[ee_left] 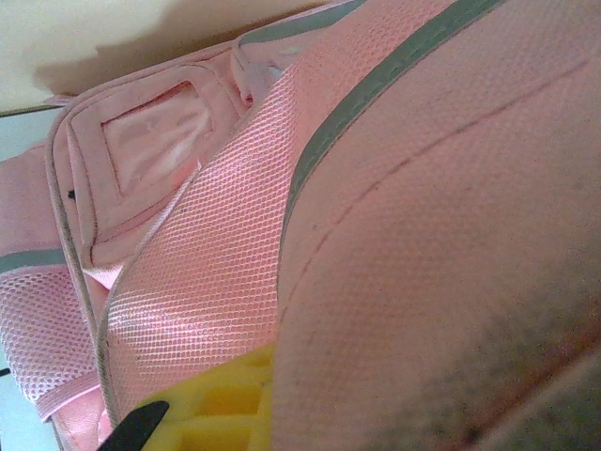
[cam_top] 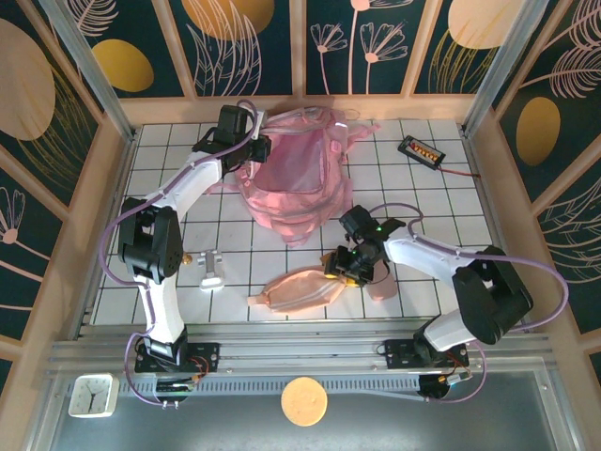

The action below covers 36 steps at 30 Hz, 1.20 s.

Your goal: Pack the student bag

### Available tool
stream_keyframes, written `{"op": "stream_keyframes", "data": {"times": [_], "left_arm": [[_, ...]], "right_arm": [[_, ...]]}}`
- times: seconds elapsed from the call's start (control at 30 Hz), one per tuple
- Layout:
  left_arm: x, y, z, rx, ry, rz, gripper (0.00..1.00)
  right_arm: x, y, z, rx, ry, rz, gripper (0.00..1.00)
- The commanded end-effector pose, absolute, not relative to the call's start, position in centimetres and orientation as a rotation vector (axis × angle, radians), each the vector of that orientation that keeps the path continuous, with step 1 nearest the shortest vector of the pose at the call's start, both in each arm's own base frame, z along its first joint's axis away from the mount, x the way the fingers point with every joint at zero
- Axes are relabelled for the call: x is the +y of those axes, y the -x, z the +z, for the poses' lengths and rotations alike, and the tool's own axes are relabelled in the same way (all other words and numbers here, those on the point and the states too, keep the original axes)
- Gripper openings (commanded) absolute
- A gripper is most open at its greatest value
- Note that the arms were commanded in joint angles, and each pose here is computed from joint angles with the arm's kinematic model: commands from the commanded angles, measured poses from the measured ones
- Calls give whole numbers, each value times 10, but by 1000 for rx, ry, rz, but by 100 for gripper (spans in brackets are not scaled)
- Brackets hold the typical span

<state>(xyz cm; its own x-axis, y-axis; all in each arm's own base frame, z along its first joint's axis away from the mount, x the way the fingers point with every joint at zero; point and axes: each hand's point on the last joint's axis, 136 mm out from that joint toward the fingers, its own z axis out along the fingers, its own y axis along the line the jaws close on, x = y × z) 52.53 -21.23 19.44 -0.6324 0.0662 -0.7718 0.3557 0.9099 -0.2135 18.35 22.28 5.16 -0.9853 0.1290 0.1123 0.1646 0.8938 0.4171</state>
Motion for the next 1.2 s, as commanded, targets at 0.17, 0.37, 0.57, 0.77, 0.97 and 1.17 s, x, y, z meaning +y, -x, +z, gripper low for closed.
{"op": "stream_keyframes", "data": {"times": [0.17,0.37,0.57,0.77,0.97,1.17], "left_arm": [[-218,-525,248,2098,-270,-545,0],[-216,-525,254,2090,-263,-528,0],[-214,-522,266,2072,-259,-525,0],[-216,-520,282,2048,-245,-533,0],[-244,-504,300,2024,-279,-514,0],[-276,-488,302,2035,-284,-578,0]], "right_arm": [[230,-203,87,-3041,238,-704,0],[232,-237,177,-3071,323,-1103,0],[183,-285,268,-3095,570,-1478,0],[140,-332,270,-3195,810,-1389,0],[129,-395,243,-3256,1055,-1284,0],[153,-455,231,-3264,1211,-1395,0]]}}
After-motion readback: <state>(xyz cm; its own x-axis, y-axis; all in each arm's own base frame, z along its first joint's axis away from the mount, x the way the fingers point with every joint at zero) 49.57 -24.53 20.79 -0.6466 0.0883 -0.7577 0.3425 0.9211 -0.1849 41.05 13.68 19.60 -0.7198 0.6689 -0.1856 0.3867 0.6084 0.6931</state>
